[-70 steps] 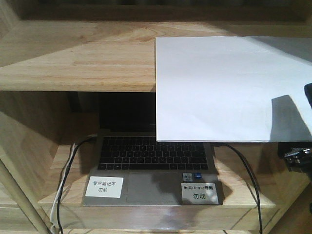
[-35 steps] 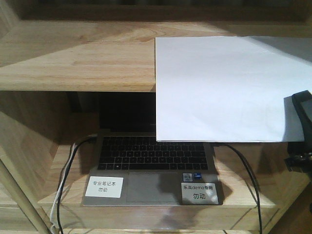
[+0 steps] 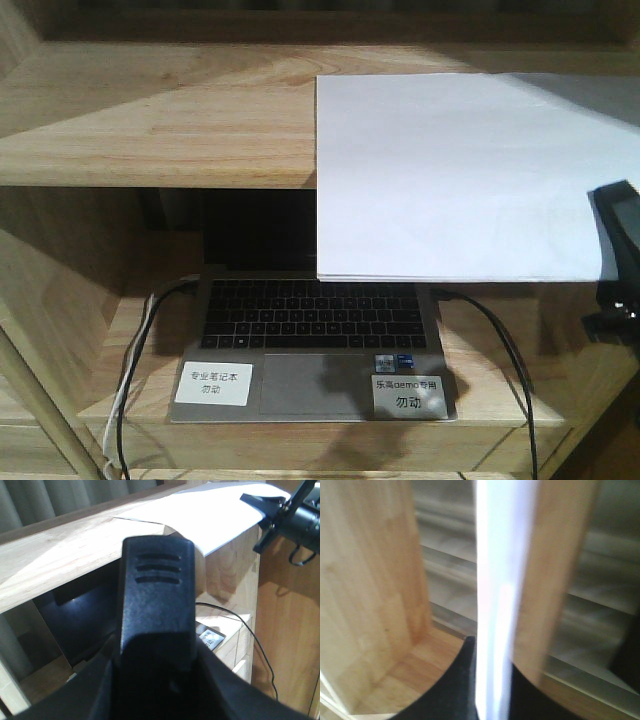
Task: Grab stapler and paper to desk for stapling
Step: 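Pinch the paper edge with the right gripper and pull it off the shelf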
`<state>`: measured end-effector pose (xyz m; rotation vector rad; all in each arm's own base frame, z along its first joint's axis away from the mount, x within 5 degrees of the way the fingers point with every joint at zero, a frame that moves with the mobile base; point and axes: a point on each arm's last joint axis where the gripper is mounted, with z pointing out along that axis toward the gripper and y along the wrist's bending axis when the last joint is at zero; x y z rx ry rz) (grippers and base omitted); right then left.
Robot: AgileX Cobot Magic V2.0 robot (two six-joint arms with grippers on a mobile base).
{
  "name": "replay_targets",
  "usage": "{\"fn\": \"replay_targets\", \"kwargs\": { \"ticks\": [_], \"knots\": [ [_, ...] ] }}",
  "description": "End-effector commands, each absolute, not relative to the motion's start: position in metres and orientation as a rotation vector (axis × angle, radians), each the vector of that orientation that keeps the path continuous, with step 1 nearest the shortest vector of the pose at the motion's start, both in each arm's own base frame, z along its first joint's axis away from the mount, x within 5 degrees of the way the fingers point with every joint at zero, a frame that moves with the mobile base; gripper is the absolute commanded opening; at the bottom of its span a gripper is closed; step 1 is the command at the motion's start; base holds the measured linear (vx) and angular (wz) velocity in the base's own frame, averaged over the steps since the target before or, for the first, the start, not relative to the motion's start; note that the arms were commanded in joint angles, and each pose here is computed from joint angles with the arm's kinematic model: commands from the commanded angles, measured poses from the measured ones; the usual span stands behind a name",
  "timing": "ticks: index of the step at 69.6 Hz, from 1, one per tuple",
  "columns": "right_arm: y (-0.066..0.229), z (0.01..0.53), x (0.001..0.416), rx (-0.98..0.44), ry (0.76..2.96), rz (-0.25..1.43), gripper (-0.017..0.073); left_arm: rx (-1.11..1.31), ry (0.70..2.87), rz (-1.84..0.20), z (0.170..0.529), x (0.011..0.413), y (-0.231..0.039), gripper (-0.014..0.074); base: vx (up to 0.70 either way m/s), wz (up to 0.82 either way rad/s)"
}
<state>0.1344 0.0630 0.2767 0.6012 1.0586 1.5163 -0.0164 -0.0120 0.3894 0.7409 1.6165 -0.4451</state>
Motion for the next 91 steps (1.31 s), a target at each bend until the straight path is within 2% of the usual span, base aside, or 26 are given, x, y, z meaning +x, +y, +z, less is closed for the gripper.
{"fn": "replay_targets", "kwargs": {
  "ticks": [1, 13, 29, 40, 53, 69, 91],
  "knots": [
    [0.065, 0.309, 0.127, 0.42, 0.828, 1.593, -0.001, 0.678, 1.51, -0.477, 0.407, -0.015, -0.013, -0.0006, 0.0, 0.0],
    [0.077, 0.334, 0.123, 0.248, 0.785, 1.642, -0.0008, 0.678, 1.51, -0.477, 0.407, -0.015, -0.013, -0.0006, 0.0, 0.0],
    [0.085, 0.362, 0.12, 0.111, 0.717, 1.669, -0.0007, 0.678, 1.51, -0.477, 0.407, -0.015, -0.013, -0.0006, 0.0, 0.0],
    [0.082, 0.37, 0.12, 0.098, 0.683, 1.651, -0.0007, 0.678, 1.51, -0.477, 0.407, -0.015, -0.013, -0.0006, 0.0, -0.01],
    [0.061, 0.377, 0.114, 0.065, 0.645, 1.58, -0.0007, 0.678, 1.51, -0.477, 0.407, -0.015, -0.013, -0.0006, 0.0, -0.01],
    [0.044, 0.389, 0.085, 0.016, 0.632, 1.5, -0.0007, 0.678, 1.51, -0.477, 0.407, -0.015, -0.013, -0.0006, 0.0, 0.0],
    [0.028, 0.39, 0.041, 0.045, 0.595, 1.373, -0.0006, 0.678, 1.51, -0.477, 0.407, -0.015, -0.013, -0.0006, 0.0, 0.0]
  ]
}}
